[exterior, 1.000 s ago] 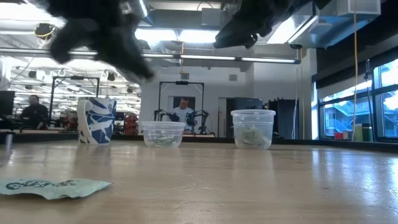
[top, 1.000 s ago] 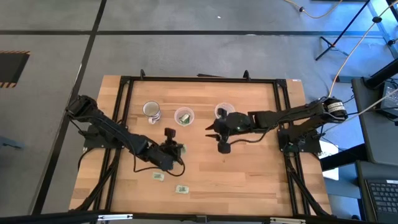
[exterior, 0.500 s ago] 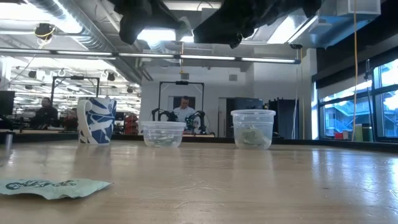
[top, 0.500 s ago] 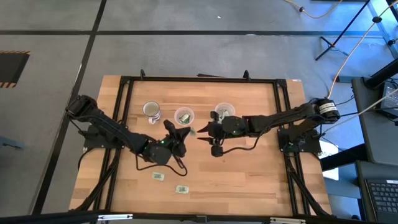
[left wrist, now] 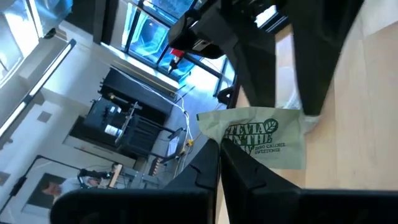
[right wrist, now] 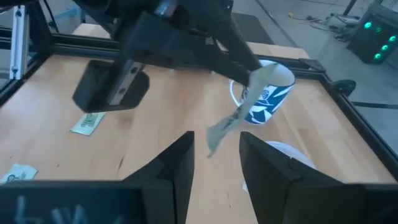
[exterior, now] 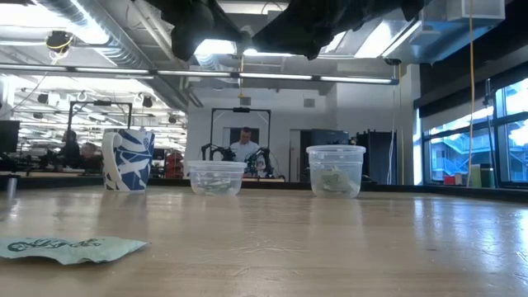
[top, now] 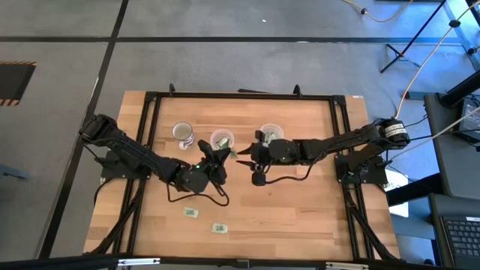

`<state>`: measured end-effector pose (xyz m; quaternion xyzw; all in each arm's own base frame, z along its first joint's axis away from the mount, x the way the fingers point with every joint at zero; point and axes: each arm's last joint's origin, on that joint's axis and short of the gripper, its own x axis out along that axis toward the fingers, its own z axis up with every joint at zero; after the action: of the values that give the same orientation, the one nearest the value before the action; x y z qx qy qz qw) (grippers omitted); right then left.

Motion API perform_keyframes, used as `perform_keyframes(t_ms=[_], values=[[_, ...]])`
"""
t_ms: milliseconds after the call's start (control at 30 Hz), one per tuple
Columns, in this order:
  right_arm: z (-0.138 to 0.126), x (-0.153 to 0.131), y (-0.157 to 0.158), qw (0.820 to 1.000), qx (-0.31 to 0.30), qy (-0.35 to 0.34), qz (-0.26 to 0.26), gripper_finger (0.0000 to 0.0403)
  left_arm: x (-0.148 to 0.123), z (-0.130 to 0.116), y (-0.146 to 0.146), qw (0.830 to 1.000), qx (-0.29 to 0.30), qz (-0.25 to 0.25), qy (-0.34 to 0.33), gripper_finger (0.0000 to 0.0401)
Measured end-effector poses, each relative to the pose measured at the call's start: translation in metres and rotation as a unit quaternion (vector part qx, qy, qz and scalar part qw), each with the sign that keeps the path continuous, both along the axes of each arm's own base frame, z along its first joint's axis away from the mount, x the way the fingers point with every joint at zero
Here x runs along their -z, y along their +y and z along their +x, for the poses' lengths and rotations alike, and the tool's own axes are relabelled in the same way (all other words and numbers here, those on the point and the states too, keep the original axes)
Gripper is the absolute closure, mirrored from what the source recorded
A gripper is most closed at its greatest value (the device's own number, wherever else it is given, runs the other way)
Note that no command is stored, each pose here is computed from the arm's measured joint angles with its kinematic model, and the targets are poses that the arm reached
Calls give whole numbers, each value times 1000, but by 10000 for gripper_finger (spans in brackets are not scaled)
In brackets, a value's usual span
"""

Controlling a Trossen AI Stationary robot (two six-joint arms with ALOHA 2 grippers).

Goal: Pick and place items into bin
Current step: Put the white stevia packet into the right transparent bin

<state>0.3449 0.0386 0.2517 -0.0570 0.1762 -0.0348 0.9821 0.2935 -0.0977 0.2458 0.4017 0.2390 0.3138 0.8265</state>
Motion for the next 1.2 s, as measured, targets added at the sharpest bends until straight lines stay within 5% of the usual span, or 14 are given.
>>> perform_keyframes(t_ms=[633,1067,1200], values=[[2,-8,-1,999,11,-43,30,275,-9,4,-3,999,40,-13,-31,396],[2,-8,-1,999,9,-43,25,389,-9,4,-3,998,47,-11,-27,386],[2,-7,-1,999,7,-41,19,393,-9,4,-3,998,46,-11,-27,361]])
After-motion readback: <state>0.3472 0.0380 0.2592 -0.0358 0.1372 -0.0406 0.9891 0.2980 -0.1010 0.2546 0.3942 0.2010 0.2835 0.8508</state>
